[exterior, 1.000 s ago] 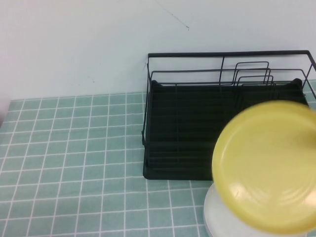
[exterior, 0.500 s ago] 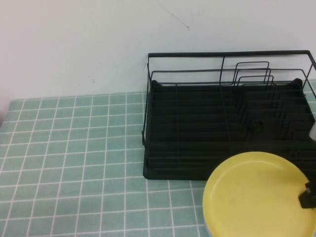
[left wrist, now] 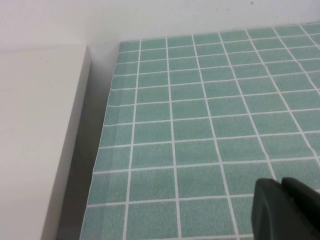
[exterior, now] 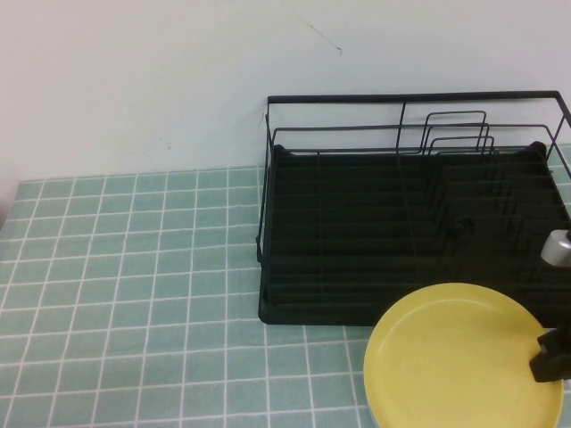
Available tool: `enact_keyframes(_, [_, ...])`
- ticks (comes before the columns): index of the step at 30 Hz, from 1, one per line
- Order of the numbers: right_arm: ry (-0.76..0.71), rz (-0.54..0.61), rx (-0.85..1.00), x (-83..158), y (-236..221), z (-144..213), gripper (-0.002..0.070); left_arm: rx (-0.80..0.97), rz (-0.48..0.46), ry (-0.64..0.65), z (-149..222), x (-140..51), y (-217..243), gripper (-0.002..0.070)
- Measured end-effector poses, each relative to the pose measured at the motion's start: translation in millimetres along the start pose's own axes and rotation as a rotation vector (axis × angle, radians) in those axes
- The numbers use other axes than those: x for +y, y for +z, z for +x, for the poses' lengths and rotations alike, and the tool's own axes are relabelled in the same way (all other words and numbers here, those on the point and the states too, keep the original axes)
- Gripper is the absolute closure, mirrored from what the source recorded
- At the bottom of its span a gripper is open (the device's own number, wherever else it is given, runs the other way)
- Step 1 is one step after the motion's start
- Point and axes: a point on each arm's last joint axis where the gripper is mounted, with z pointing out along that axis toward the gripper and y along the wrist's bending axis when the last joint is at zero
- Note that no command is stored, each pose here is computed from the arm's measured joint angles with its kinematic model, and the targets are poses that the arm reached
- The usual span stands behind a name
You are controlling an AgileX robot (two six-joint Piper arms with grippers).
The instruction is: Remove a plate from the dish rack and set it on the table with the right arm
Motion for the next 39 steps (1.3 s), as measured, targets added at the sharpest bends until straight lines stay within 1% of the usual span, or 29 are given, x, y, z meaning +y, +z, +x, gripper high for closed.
enact_keyframes(2, [-0.012,0.0,0.0,0.0,0.0,0.0,0.0568,0.0,0.0,0.0,0.0,0.0,0.0,0.0678])
enact_keyframes(4, [-0.019,0.002,0.006,-0.2,0.0,0.6,0.0499,0.0,0.0,0.0,0.0,0.0,0.0,0.0678])
enact_keyframes(6, [-0.002,0.01,0.013,-0.9,0.0,1.2,0.0406,0.0,0.0,0.0,0.0,0.0,0.0,0.0678])
enact_keyframes(9, [0.015,0.046,0.031,-3.9,-0.8,2.2,0.0307,0.0,0.0,0.0,0.0,0.0,0.0,0.0678])
enact_keyframes(11, [0.022,0.074,0.045,-5.8,-3.4,0.9,0.0279,0.0,0.0,0.0,0.0,0.0,0.0,0.0678])
enact_keyframes(13, [0.032,0.112,0.068,-8.2,-7.2,-0.3,0.0267,0.0,0.0,0.0,0.0,0.0,0.0,0.0678])
enact_keyframes(17, [0.029,0.178,0.074,-7.5,-23.5,-0.2,0.0263,0.0,0.0,0.0,0.0,0.0,0.0,0.0678])
enact_keyframes(19, [0.014,0.195,0.05,-2.8,-36.8,1.7,0.0272,0.0,0.0,0.0,0.0,0.0,0.0,0.0678])
enact_keyframes(20, [0.002,0.2,0.023,1.8,-46.9,4.1,0.029,0.0,0.0,0.0,0.0,0.0,0.0,0.0678])
enact_keyframes(23, [-0.036,0.207,-0.038,14.1,-71.1,14.3,0.0413,0.0,0.0,0.0,0.0,0.0,0.0,0.0678])
enact_keyframes(25, [-0.068,0.215,-0.099,24.4,-90.7,25.1,0.0549,0.0,0.0,0.0,0.0,0.0,0.0,0.0678])
enact_keyframes(26, [-0.081,0.219,-0.134,29.6,-100.3,31.1,0.0594,0.0,0.0,0.0,0.0,0.0,0.0,0.0678])
enact_keyframes(27, [-0.096,0.226,-0.172,34.5,-109.6,37.3,0.0622,0.0,0.0,0.0,0.0,0.0,0.0,0.0678])
enact_keyframes(31, [-0.144,0.241,-0.302,51.3,-138.9,62.5,0.0666,0.0,0.0,0.0,0.0,0.0,0.0,0.0678])
enact_keyframes(36, [-0.185,0.248,-0.424,65.8,-161.0,88.6,0.0675,0.0,0.0,0.0,0.0,0.0,0.0,0.0678])
enact_keyframes(39, [-0.206,0.279,-0.463,68.1,-168.1,98.1,0.0676,0.0,0.0,0.0,0.0,0.0,0.0,0.0678])
